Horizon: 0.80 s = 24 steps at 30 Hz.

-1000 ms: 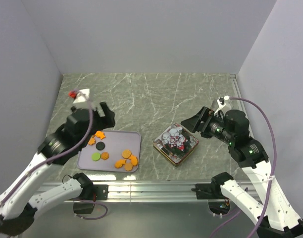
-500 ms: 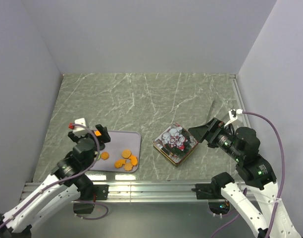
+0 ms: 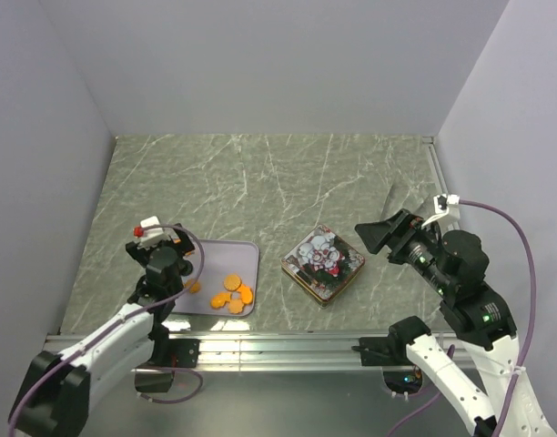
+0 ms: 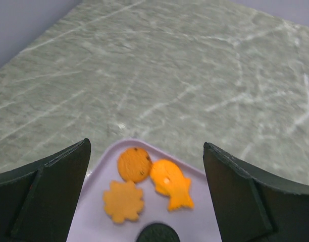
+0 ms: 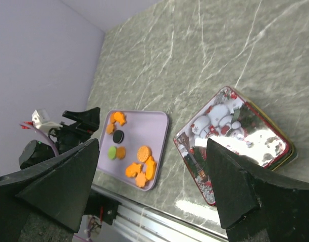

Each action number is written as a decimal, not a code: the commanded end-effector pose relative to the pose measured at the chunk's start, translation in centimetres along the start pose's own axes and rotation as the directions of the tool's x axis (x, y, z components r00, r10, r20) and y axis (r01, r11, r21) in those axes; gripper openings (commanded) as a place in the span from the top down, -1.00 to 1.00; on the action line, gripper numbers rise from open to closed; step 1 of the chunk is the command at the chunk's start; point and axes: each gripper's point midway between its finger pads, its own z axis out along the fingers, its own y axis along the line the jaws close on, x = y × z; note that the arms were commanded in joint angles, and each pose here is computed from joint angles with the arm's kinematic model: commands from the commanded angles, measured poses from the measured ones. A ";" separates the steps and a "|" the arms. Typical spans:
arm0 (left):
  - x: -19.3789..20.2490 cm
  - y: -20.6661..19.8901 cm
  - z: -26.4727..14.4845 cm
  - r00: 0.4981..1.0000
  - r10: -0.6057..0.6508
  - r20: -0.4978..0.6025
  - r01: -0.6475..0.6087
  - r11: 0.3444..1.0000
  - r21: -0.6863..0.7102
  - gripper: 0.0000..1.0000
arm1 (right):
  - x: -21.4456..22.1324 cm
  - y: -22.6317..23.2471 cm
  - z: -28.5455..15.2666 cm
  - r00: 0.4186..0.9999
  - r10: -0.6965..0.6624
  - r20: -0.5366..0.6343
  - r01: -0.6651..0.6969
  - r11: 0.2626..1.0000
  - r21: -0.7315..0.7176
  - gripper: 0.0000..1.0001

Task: Pack the cookies

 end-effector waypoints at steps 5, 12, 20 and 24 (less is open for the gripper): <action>-2.9 1.5 3.9 0.986 -0.118 0.115 0.118 0.993 0.011 -0.99 | -2.3 0.8 -0.5 0.995 -0.080 0.053 0.080 0.997 0.018 -0.87; -4.8 1.5 7.7 0.974 -0.172 0.146 0.166 0.985 0.054 -0.99 | -2.9 1.6 -0.1 0.991 -0.129 0.033 0.129 0.992 0.004 -0.86; -3.5 -1.1 9.4 0.981 -0.086 0.173 0.052 0.980 0.191 -0.90 | -2.2 0.6 0.7 0.986 -0.167 0.005 0.167 0.985 0.033 -0.87; -2.8 -0.9 9.6 0.985 -0.074 0.155 0.046 0.983 0.179 -0.96 | -2.0 0.7 1.3 0.990 -0.141 0.006 0.141 0.990 0.016 -0.88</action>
